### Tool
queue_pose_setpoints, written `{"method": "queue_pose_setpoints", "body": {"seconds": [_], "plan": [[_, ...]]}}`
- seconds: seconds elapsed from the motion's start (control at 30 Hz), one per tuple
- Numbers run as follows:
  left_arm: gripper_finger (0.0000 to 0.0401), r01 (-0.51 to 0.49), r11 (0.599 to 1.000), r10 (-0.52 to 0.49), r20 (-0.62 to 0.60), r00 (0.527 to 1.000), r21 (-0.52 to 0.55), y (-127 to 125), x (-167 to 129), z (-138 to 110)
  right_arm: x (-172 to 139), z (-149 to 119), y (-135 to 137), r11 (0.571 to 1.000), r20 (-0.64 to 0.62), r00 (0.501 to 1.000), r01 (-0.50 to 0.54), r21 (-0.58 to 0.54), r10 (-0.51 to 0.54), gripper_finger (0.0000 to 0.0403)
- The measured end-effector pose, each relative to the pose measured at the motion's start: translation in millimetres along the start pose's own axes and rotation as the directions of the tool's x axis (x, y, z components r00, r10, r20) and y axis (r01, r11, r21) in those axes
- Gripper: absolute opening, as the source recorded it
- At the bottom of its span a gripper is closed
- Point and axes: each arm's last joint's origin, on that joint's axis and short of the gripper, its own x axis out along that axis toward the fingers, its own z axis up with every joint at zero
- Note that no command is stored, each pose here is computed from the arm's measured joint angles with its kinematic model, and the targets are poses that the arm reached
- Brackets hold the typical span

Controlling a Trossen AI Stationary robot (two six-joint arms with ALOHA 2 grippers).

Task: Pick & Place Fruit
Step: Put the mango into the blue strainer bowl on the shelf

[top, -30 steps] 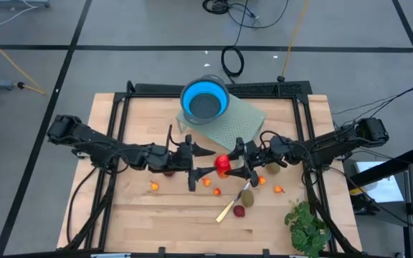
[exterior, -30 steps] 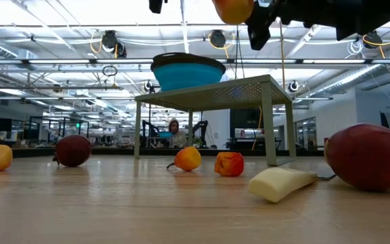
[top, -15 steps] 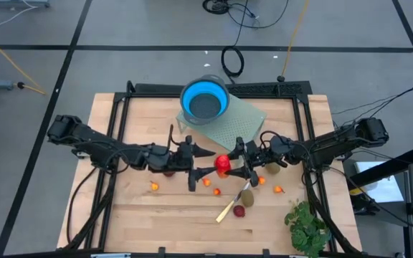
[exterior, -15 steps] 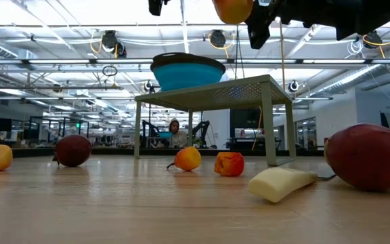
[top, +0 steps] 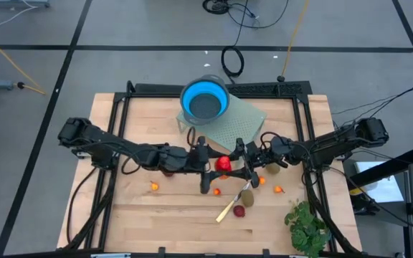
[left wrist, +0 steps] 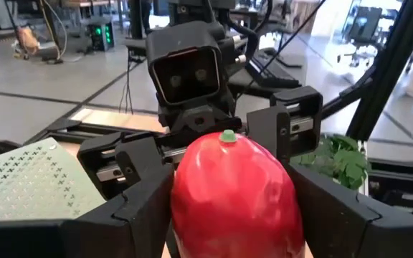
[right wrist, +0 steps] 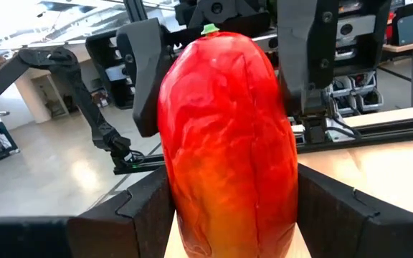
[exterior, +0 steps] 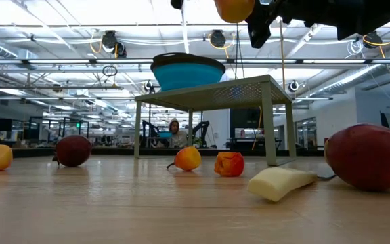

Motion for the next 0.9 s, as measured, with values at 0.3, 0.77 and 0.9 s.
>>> {"method": "queue_pose_setpoints", "body": {"seconds": [0.3, 0.77, 0.9], "plan": [[0.0257, -0.002, 1.000, 0.002, -0.009, 1.000, 0.003, 1.1, 0.8, 0.9, 0.0, 0.3, -0.1, 1.000, 0.004, 1.000, 0.004, 0.000, -0.004, 0.0238], [0.0193, -0.021, 1.000, 0.021, 0.005, 1.000, 0.023, 1.4, 1.0, 1.8, 0.0, 0.6, -0.1, 1.000, 0.007, 1.000, 0.003, -0.001, -0.003, 0.0238], [0.0193, -0.021, 1.000, 0.021, 0.006, 1.000, 0.023, 1.4, 1.0, 1.9, 0.0, 0.6, -0.2, 1.000, 0.007, 1.000, 0.003, 0.000, -0.003, 0.0238]]}}
